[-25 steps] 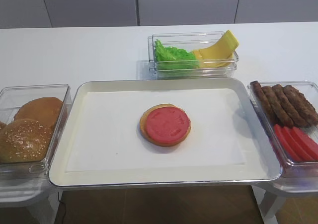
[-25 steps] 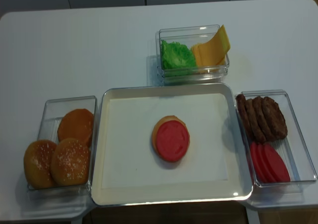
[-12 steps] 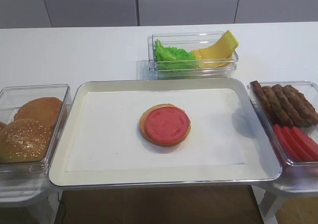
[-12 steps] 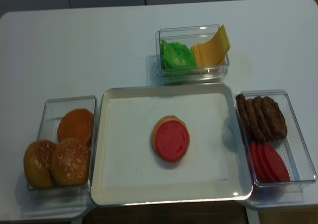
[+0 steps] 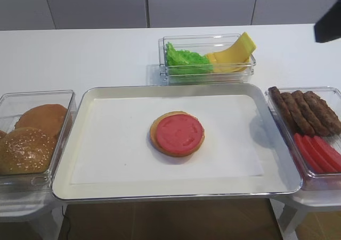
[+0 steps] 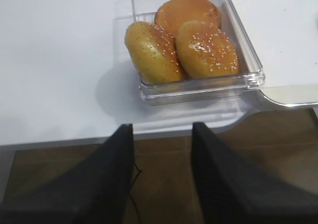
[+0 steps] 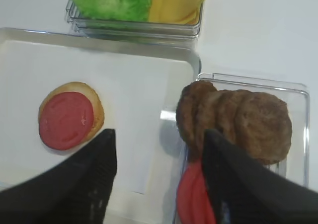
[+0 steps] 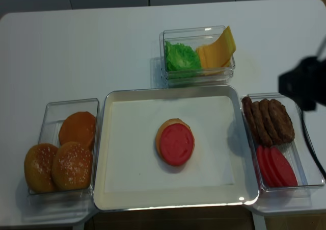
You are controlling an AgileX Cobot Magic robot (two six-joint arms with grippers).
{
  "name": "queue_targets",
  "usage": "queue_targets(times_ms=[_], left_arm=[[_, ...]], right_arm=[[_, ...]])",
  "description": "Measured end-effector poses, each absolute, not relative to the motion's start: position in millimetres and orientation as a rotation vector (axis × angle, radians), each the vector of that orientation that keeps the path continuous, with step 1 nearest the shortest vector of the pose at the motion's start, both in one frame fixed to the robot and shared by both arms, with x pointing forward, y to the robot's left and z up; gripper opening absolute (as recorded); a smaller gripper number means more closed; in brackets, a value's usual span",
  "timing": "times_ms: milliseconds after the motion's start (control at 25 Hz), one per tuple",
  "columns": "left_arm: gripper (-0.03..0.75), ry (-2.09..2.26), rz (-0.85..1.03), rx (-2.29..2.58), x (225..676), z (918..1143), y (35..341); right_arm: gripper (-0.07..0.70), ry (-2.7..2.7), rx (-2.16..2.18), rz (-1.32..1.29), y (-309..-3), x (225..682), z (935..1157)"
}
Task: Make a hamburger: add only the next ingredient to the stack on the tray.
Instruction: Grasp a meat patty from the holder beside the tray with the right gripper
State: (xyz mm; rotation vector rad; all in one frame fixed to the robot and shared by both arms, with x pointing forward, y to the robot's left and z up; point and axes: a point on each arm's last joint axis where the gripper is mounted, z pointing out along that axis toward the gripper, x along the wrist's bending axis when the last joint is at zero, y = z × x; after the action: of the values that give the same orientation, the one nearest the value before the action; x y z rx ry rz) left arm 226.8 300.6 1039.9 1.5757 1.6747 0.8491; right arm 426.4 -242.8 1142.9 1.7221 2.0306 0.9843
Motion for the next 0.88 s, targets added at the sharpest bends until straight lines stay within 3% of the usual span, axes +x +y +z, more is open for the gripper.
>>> queue_targets(times_ms=[160, 400, 880], left_arm=[[0.29, 1.675, 0.849, 1.576, 227, 1040, 301], [0.29, 1.675, 0.849, 1.576, 227, 1040, 301], [0.29, 1.675, 0.849, 1.576, 227, 1040, 301]], right_arm=[[0.41, 2.112, 1.764, 0.818, -221, 462, 1134], [0.41, 2.167, 1.834, 0.529, -193, 509, 1103], [0.408, 2.249, 1.885, 0.226, -179, 551, 1041]])
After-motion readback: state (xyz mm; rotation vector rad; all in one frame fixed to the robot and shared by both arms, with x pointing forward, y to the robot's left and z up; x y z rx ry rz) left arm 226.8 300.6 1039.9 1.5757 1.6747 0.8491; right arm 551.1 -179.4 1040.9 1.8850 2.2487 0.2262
